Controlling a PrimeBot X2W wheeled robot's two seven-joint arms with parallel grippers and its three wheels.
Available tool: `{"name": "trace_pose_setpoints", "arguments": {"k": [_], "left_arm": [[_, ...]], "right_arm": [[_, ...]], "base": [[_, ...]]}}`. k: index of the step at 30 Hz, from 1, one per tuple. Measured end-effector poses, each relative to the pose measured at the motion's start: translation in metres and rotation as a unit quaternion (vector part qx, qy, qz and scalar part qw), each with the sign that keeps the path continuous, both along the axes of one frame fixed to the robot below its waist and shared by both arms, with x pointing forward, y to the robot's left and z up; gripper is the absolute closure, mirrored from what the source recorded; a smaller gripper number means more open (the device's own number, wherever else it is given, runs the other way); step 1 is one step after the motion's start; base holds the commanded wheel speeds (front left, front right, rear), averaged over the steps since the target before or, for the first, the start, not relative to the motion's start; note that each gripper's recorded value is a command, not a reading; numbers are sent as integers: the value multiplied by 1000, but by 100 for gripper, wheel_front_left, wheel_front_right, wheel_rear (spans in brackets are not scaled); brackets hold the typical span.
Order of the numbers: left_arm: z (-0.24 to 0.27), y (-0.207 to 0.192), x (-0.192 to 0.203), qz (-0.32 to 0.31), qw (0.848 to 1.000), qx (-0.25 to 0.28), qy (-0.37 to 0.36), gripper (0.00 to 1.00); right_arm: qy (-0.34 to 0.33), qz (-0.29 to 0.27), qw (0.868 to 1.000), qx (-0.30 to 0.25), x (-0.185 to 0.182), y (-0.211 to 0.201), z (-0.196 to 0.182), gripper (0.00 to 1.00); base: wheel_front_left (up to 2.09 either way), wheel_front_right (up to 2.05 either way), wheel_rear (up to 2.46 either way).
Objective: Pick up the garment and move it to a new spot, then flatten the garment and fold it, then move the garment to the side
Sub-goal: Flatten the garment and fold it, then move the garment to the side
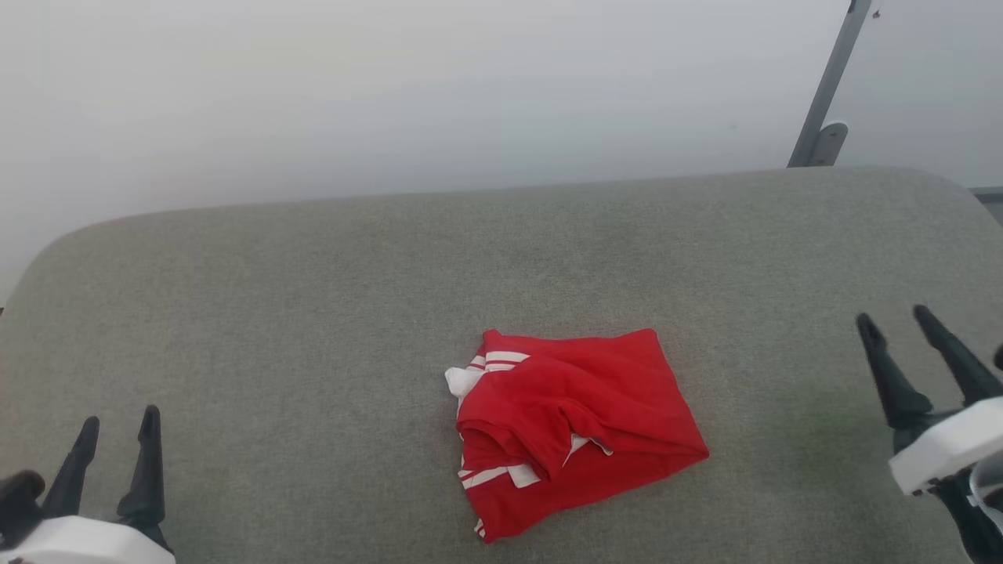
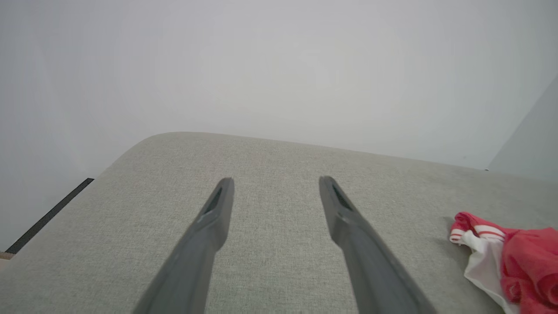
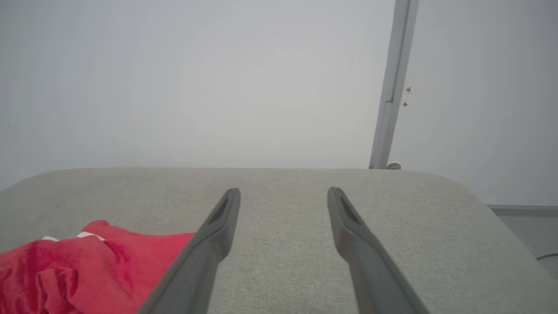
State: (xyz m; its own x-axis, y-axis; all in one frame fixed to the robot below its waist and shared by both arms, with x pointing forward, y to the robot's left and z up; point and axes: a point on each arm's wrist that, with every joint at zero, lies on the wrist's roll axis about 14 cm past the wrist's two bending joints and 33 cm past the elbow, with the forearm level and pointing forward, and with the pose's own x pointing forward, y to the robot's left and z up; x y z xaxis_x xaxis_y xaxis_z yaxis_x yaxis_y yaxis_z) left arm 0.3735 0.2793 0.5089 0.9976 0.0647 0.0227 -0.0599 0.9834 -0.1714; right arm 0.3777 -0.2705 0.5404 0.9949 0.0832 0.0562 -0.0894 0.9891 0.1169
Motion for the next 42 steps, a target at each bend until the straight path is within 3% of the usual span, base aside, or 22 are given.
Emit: {"name": "trace_pose_setpoints", "arguments": {"k": [13,27,35,42], "left_arm": [[-3,8,-9,6,1000,6,3,0],[-3,9,-11,7,1000,7,4,0],[-5,13,-18,17,1000,3,5,0],[-10,18,-30,31,999,-6,10,0]], "right_arm": [[4,-37,999,21,-13,-14,-15,0],[7,-38,999,31,-14,-12,-20,0],[55,17,997,50,-7,24,-39,0],[141,90,984,64,10,68,-56,0]], "base": [[0,0,0],[0,0,0],[0,0,0],[0,0,0]]}}
